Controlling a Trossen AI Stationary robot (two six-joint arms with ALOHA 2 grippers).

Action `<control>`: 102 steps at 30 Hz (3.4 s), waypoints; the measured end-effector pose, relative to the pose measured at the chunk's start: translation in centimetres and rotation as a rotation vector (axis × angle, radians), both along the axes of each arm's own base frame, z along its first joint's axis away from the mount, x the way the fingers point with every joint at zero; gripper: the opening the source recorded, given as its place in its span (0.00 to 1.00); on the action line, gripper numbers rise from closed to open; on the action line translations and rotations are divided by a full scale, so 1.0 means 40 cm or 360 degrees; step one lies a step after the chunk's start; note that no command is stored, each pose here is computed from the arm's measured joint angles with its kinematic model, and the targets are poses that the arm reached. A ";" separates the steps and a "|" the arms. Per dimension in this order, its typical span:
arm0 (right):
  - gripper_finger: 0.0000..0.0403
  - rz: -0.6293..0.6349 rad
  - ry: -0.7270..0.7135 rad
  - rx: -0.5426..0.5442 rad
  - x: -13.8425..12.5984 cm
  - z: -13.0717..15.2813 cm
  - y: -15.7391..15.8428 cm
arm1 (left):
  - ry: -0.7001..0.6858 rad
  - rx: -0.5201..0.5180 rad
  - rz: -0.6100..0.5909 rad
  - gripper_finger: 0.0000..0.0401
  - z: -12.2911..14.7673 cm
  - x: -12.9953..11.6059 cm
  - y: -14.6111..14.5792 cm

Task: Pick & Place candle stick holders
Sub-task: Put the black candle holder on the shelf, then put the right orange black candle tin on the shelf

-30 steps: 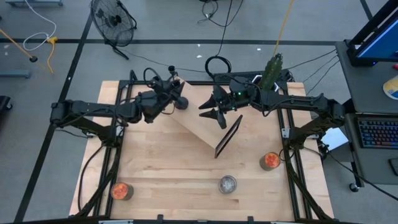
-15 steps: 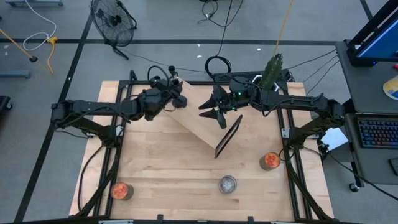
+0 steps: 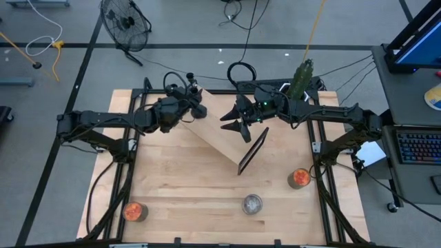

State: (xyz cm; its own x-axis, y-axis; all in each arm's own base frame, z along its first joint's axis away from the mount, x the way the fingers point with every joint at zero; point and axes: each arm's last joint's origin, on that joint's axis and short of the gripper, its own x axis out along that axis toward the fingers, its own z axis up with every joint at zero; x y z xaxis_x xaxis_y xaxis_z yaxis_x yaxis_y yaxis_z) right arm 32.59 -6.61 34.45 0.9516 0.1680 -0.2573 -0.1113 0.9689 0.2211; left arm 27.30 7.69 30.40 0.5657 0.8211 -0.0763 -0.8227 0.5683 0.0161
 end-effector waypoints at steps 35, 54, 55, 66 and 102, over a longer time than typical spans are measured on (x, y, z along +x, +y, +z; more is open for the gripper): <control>0.39 -0.0002 0.0002 0.0011 0.000 0.000 0.000 | -0.0151 0.0158 0.0042 0.53 0.049 -0.009 -0.003; 0.39 0.0009 0.0019 -0.0007 -0.005 0.000 0.001 | -0.0582 0.0473 -0.0234 0.53 0.277 -0.101 -0.161; 0.39 0.0013 0.0037 -0.0014 -0.010 0.001 0.003 | -0.0528 0.0446 -0.0238 0.53 0.282 -0.106 -0.178; 0.34 0.0120 0.0243 -0.0125 -0.129 0.044 0.051 | -0.0278 0.0020 -0.0087 0.53 0.248 -0.163 -0.380; 0.09 0.0170 0.1065 0.0432 -0.528 -0.083 0.240 | -0.0255 -0.0690 -0.0500 0.53 0.015 -0.176 -0.546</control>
State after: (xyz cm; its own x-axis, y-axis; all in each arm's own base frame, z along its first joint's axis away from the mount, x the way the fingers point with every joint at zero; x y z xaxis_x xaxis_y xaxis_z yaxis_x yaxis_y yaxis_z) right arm 11.46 2.97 31.15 0.5799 0.3919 -0.7143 0.0409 0.8616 0.5060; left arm 20.26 -14.13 31.00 0.8105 0.5235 -0.2627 -0.5856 0.7133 -0.3851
